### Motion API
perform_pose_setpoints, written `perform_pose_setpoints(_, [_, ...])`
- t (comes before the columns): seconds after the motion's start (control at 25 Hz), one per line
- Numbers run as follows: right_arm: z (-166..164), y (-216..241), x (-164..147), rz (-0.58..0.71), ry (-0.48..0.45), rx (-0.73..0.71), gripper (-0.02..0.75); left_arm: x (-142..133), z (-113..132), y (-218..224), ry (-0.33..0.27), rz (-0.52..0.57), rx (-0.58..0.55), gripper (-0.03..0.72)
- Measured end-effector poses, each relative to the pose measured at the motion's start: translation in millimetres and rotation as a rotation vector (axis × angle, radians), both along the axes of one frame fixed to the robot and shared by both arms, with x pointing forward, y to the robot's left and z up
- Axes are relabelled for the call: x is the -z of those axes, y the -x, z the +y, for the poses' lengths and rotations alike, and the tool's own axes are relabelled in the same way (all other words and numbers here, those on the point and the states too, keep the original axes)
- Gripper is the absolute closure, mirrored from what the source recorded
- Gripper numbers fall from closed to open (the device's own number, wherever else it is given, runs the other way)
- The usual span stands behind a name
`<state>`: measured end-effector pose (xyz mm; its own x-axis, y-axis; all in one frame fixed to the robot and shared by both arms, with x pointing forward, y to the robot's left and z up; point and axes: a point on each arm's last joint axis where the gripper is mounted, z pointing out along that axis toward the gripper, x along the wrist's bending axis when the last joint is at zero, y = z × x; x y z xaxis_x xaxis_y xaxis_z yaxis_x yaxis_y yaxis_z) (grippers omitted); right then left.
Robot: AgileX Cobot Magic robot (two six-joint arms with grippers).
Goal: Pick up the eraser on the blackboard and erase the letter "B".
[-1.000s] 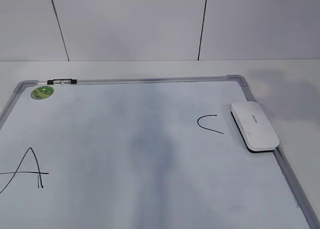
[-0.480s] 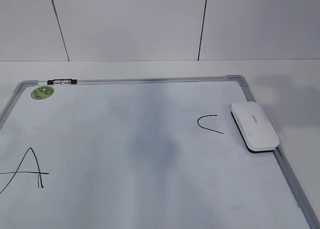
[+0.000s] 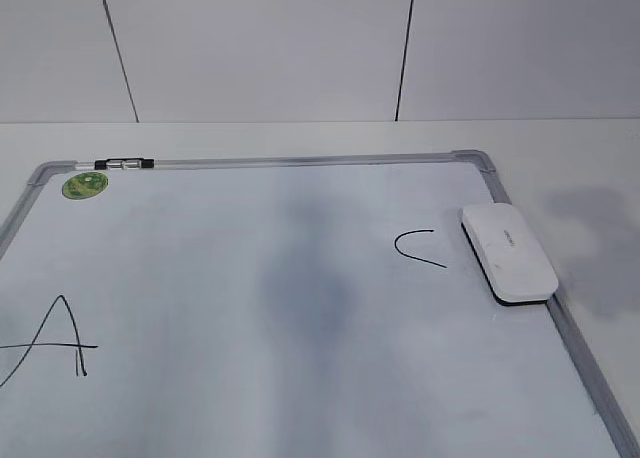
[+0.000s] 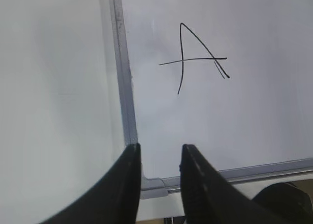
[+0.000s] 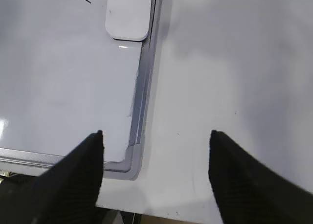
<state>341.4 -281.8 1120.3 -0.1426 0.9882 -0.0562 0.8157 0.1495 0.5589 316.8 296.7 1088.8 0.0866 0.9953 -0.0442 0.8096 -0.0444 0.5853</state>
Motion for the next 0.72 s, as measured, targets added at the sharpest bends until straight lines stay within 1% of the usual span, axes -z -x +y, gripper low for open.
perform_pose_setpoints(0.04, [-1.7, 5.3, 1.7, -0.032, -0.002, -0.003, 0.236, 2.5, -0.4, 2.1, 0.0, -0.006, 0.001, 0.469])
perform_pose_setpoints(0.16, [-5.4, 17.2, 13.7, -0.07, -0.003, -0.005, 0.236, 6.6, -1.3, 7.9, 0.001, -0.042, -0.002, 0.469])
perform_pose_setpoints(0.32, [-9.9, 32.7, 38.1, -0.075, 0.001, -0.007, 0.236, 15.8, -3.2, 19.6, 0.001, -0.084, -0.002, 0.469])
perform_pose_setpoints(0.44, [-12.9, 42.6, 56.2, -0.069, 0.009, -0.006, 0.236, 20.4, -4.4, 30.9, -0.006, -0.152, -0.005, 0.469])
perform_pose_setpoints(0.52, [-14.6, 48.1, 67.9, -0.062, 0.013, -0.006, 0.236, 21.2, -5.6, 41.1, -0.015, -0.224, -0.007, 0.469])
perform_pose_setpoints(0.64, [-16.6, 55.6, 70.9, -0.118, 0.001, -0.008, 0.236, 26.8, -7.3, 55.1, -0.024, -0.301, -0.008, 0.469])
perform_pose_setpoints(0.72, [-18.2, 60.9, 69.0, -0.159, -0.007, -0.007, 0.236, 29.8, -8.3, 63.2, -0.029, -0.332, -0.006, 0.469])
